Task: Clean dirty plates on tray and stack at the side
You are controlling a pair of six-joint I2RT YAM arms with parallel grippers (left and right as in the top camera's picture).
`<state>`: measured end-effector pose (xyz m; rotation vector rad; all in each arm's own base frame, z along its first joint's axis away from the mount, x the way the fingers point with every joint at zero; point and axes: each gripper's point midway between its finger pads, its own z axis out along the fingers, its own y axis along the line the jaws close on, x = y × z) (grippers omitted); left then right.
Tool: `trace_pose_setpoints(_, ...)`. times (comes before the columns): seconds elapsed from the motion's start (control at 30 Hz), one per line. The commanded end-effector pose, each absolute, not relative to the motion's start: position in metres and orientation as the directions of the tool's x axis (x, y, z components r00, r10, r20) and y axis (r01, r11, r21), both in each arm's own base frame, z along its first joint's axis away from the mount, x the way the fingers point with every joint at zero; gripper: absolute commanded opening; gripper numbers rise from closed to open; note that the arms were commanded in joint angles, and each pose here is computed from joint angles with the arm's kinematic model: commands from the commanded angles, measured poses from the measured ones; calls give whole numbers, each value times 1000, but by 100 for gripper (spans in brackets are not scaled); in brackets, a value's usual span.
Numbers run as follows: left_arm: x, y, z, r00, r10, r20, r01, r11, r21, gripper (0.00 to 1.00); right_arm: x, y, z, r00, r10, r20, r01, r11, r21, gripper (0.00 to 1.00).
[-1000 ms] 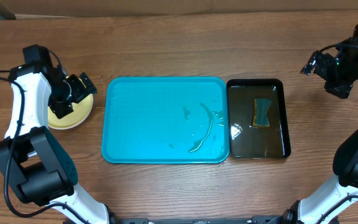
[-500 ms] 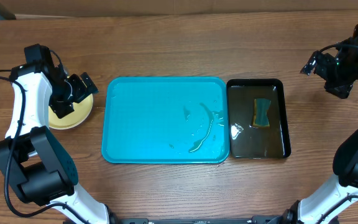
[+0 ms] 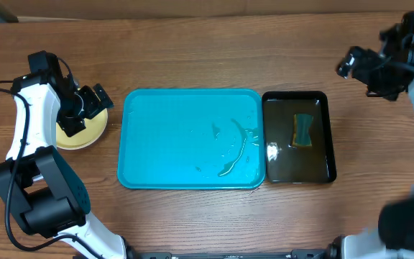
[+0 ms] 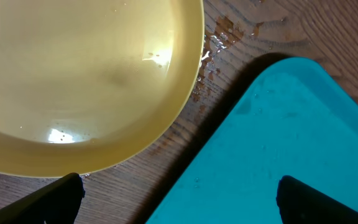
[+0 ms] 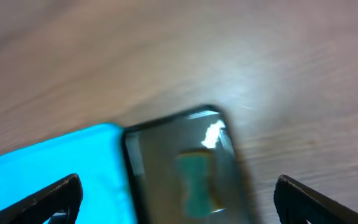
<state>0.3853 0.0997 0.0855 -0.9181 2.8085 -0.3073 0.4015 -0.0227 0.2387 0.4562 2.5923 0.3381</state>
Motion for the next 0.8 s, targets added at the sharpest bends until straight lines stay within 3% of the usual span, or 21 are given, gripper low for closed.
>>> trace_pose_setpoints(0.0, 386, 95, 95, -809, -576, -120, -533, 804, -264, 100, 367, 17, 322, -743, 295, -600, 98, 936, 340, 100)
trace_pose_setpoints(0.37, 386, 95, 95, -809, -576, -120, -533, 804, -264, 100, 247, 57, 445, -464, 217, -859, -166, 931, 325, 100)
trace_pose_setpoints(0.6, 386, 95, 95, -809, -576, -120, -533, 804, -264, 100, 166, 47, 486, -258, 221, -940, -214, 936, 279, 100)
trace_pose_setpoints(0.77, 386, 95, 95, -809, -576, -120, -533, 804, -264, 100, 116, 42, 489, -143, 200, -969, -241, 943, 230, 100)
